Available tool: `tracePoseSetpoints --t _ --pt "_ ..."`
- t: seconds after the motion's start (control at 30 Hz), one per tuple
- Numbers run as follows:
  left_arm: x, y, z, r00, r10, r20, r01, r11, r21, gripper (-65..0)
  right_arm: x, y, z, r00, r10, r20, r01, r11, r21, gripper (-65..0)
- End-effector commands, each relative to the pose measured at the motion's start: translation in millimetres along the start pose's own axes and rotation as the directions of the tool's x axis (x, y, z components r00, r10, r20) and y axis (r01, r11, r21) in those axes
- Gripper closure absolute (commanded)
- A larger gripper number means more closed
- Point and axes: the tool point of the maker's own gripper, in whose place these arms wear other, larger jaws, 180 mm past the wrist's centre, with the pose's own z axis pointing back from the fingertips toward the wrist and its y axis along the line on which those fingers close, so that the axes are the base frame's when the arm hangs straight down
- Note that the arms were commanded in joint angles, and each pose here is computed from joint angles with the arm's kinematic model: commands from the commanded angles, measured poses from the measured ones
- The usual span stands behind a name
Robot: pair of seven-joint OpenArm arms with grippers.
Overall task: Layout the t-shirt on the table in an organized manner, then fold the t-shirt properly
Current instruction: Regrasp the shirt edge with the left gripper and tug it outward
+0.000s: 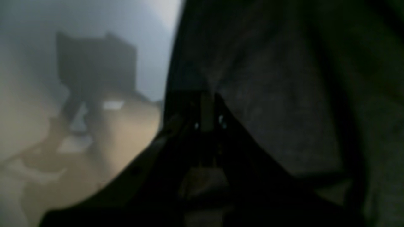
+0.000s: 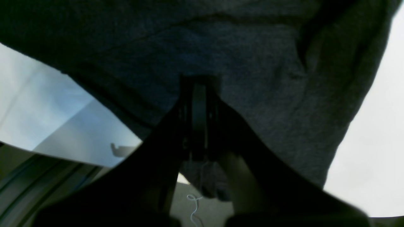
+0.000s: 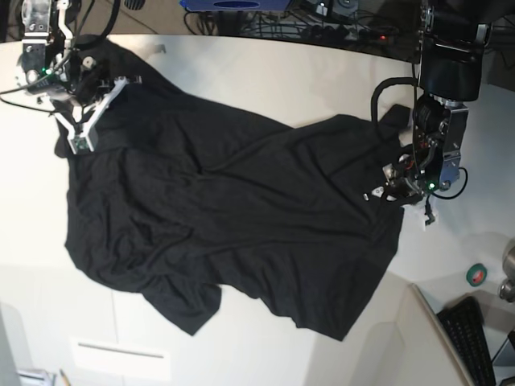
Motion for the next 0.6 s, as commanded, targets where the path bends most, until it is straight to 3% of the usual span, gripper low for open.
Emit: tracePoseSetpoints --t 0.0,0.2,0.3,0.5,0.57 --pt "24 -1 1 0.999 -0.014 0.046 0.014 1.000 0.014 0.0 3 1 2 1.000 0.011 0.012 -0.011 1.000 0.004 0.0" --pt "69 -15 -16 0.983 -0.130 0.128 0.120 0.989 0.081 0.0 -3 0 2 1.000 0.006 0.000 -0.006 1.000 0.001 0.0" --pt "94 -45 -17 0.970 -0.166 0.180 0.155 0.985 0.075 0.0 -6 -1 2 1.000 0.008 -0.005 -0.008 1.000 0.000 0.0" --pt "126 -76 -6 0.961 -0.157 0.228 0.152 0.988 0.040 0.0 -5 -1 4 1.000 0.007 0.002 -0.007 1.000 -0.003 0.0" --pt "119 -82 -3 0.964 -0.159 0.212 0.160 0.987 0.015 0.0 -2 -8 7 1.000 -0.003 0.016 0.003 1.000 -0.019 0.0"
